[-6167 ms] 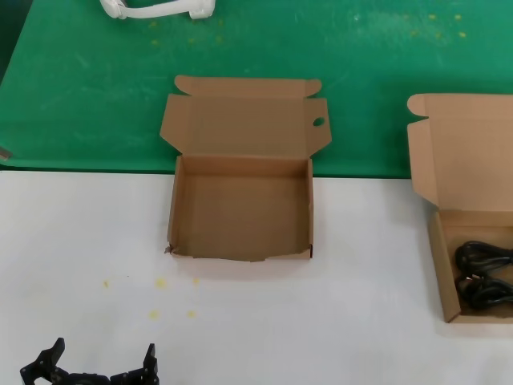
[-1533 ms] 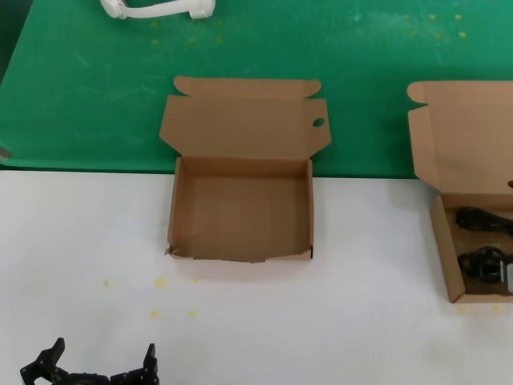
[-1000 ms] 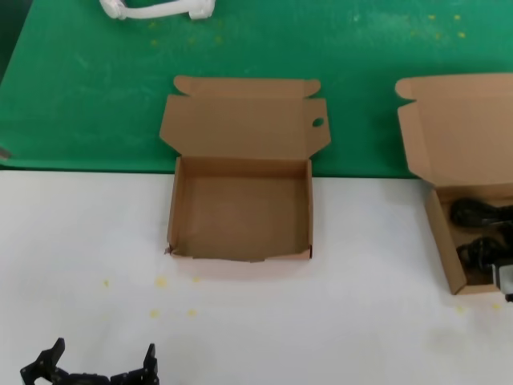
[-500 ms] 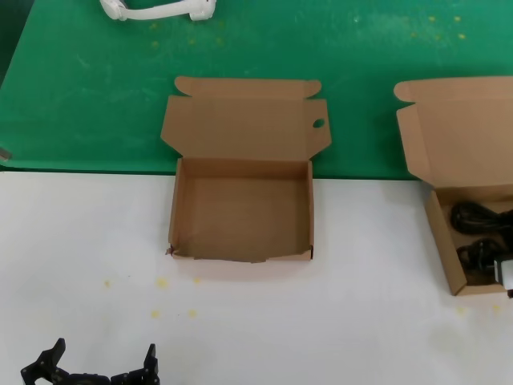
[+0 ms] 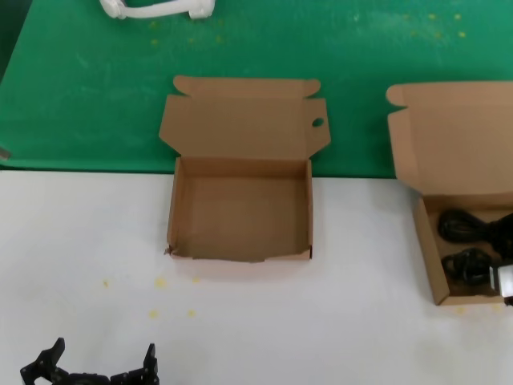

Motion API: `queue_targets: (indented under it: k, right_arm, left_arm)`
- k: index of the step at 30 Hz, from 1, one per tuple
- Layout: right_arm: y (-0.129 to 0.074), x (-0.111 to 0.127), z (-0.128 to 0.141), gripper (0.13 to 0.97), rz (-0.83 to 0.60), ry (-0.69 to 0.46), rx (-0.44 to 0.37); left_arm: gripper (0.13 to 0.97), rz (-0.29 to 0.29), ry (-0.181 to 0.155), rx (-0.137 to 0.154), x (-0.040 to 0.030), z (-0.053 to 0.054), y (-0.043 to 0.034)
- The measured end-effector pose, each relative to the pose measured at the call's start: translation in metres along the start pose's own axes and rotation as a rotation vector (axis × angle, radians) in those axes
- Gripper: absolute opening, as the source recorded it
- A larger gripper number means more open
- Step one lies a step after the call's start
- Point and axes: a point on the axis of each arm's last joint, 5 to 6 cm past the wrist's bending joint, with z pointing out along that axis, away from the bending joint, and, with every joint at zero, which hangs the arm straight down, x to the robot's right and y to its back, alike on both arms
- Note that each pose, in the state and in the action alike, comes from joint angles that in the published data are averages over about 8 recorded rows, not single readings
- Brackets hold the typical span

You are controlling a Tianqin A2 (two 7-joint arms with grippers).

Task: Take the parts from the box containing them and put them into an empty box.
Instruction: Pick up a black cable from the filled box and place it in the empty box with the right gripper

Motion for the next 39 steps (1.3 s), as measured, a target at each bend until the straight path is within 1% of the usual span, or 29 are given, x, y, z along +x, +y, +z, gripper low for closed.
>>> queue_targets:
  k: [6, 10, 19, 26, 32, 35, 39]
  right_arm:
    - [-0.004, 0.006, -0.015, 0.210, 0.003, 0.004, 0.027]
    - [-0.007, 0.010, -0.026, 0.206, 0.002, 0.009, 0.023]
    - [-0.011, 0.017, -0.050, 0.204, 0.005, 0.036, -0.054]
    - [-0.018, 0.029, -0.075, 0.203, 0.020, 0.097, -0.091]
    - [-0.037, 0.044, -0.096, 0.203, 0.026, 0.187, -0.075]
    - [-0.052, 0.051, -0.105, 0.203, 0.027, 0.234, -0.053]
    - [-0.077, 0.061, -0.112, 0.202, 0.033, 0.288, -0.011]
  left_arm:
    - [0.966, 0.000, 0.000, 0.000, 0.0000, 0.000, 0.0000]
    - [0.966, 0.000, 0.000, 0.000, 0.0000, 0.000, 0.0000]
    - [0.966, 0.000, 0.000, 0.000, 0.0000, 0.000, 0.0000]
    - [0.966, 0.000, 0.000, 0.000, 0.0000, 0.000, 0.0000]
    - [0.966, 0.000, 0.000, 0.000, 0.0000, 0.000, 0.0000]
    - [0.966, 0.000, 0.000, 0.000, 0.0000, 0.000, 0.0000]
    - [0.966, 0.000, 0.000, 0.000, 0.0000, 0.000, 0.0000]
